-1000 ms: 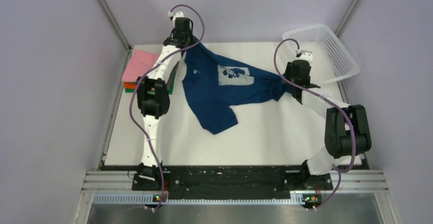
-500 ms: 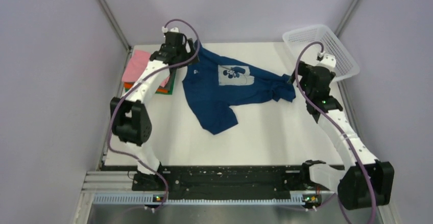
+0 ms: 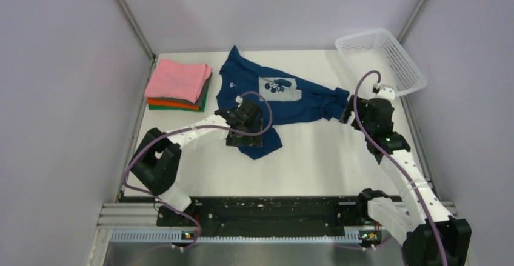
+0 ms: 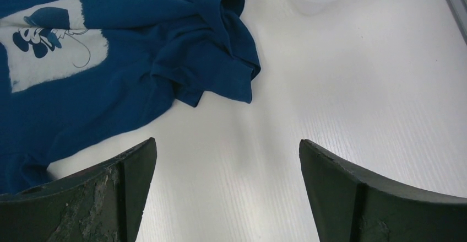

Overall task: Fold and stack the t-shirts
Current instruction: Flatten out the tshirt

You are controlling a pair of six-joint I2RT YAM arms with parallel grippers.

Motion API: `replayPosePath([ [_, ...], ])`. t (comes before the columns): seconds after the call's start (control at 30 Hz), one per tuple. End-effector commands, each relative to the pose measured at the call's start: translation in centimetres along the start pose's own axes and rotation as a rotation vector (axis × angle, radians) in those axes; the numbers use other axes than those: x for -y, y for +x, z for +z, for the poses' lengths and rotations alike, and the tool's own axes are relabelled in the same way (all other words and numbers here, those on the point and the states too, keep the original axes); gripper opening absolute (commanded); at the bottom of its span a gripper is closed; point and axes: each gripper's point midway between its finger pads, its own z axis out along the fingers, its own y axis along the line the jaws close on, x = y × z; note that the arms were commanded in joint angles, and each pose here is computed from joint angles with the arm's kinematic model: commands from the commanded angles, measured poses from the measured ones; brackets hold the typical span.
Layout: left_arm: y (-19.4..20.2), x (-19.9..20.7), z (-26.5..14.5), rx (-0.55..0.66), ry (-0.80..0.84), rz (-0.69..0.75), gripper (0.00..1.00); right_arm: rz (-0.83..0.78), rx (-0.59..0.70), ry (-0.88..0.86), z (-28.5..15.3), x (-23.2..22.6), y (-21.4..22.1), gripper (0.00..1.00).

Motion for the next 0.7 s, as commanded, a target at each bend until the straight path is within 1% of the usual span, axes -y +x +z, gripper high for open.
replayPosePath([
  [0.0,2.8,1.3,1.2,-0.087,0.032,-0.078,0.85,0.01,0.011,-0.002,-0.5,0.2,-0.1,0.99],
  [0.17,4.2,2.4,1.9,-0.102,0.057,-0.101,0.85,0.009,0.001,-0.003,-0.2,0.1,0.2,0.99],
  [0.27,4.8,2.0,2.7,-0.114,0.0,-0.1,0.82,0.008,-0.013,-0.001,0.1,0.1,0.5,0.99],
  [0.33,5.3,1.5,3.7,-0.129,-0.046,-0.109,0.78,0.008,-0.019,0.002,0.2,0.2,0.7,0.99],
  [0.37,5.4,1.3,4.2,-0.13,-0.064,-0.119,0.74,0.007,-0.02,0.004,0.2,0.2,0.8,0.99],
  [0.43,5.8,0.8,5.1,-0.143,-0.096,-0.128,0.68,0.005,-0.018,0.011,0.2,0.3,0.7,0.99],
  [0.5,6.1,0.8,5.8,-0.151,-0.105,-0.135,0.55,0.004,-0.019,0.018,0.2,0.5,0.8,0.99],
  [0.53,6.2,0.7,6.0,-0.152,-0.112,-0.139,0.44,0.003,-0.019,0.021,0.3,0.5,0.8,0.99],
  [0.6,6.0,-0.1,6.3,-0.135,-0.157,-0.154,0.03,0.002,-0.021,0.025,0.3,0.6,0.9,0.99],
  [0.63,5.8,-0.9,6.2,-0.121,-0.188,-0.168,0.0,0.002,-0.024,0.026,0.4,0.6,1.0,0.99],
  [0.67,5.5,-1.4,5.9,-0.11,-0.204,-0.181,0.0,0.002,-0.026,0.027,0.4,0.6,1.0,0.99],
])
